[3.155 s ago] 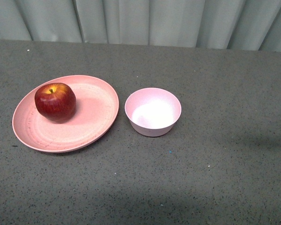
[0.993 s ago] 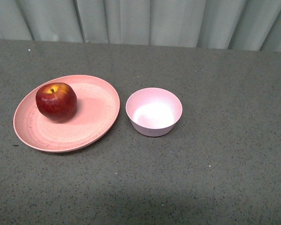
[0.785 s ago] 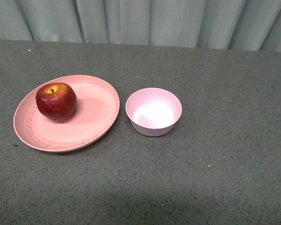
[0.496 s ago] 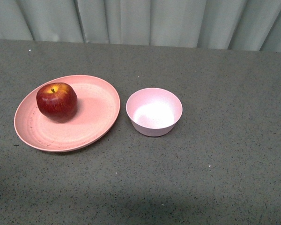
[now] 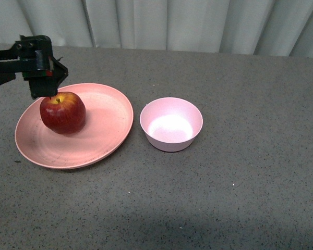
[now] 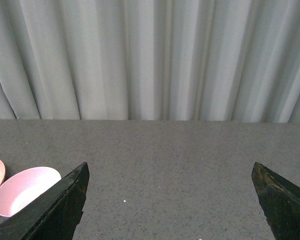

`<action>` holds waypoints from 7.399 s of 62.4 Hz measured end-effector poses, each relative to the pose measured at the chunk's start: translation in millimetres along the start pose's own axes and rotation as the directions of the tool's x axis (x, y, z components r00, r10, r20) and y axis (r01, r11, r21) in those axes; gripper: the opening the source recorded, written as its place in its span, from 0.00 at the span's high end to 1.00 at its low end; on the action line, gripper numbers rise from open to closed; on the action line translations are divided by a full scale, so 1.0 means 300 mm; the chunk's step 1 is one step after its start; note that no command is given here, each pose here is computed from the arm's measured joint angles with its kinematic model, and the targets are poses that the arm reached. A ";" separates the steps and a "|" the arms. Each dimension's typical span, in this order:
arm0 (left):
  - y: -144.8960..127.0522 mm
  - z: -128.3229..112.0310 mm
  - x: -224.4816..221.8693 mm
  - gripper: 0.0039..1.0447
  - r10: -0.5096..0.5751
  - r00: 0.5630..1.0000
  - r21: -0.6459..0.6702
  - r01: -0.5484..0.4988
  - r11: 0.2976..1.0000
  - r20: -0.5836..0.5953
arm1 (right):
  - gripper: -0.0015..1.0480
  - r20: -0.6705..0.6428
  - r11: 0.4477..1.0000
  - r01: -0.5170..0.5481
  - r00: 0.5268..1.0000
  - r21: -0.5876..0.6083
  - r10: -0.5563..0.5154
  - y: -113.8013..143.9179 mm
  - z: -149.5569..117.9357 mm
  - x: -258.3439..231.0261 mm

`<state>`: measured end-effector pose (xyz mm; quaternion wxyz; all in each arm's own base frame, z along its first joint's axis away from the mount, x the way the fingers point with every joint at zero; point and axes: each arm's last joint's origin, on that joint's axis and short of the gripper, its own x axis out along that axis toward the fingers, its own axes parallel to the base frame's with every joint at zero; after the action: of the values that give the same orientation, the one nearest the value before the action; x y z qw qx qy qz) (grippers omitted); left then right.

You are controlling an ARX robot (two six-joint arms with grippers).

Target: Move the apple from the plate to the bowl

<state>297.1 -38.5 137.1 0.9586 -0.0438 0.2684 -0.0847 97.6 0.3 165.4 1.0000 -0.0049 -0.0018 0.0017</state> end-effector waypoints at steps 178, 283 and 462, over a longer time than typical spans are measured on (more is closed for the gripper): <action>-0.508 -0.116 0.353 0.32 -0.238 0.949 0.173 0.275 0.946 -0.207 | 0.09 0.000 1.000 0.000 1.000 0.000 0.000 0.000 0.000 0.000; -0.039 -0.140 -0.386 0.97 0.131 0.851 0.039 -0.175 0.984 0.509 | 0.09 0.000 1.000 0.000 1.000 0.000 0.000 0.000 0.000 0.000; 0.018 -0.251 -0.640 0.06 0.134 0.834 0.036 -0.181 0.983 0.535 | 0.09 0.000 1.000 0.000 1.000 0.000 0.000 0.000 0.000 0.000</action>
<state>96.8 -0.2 169.7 1.0000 -0.0026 -0.0079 -0.0014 97.6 0.3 165.4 1.0000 -0.0049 -0.0018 0.0019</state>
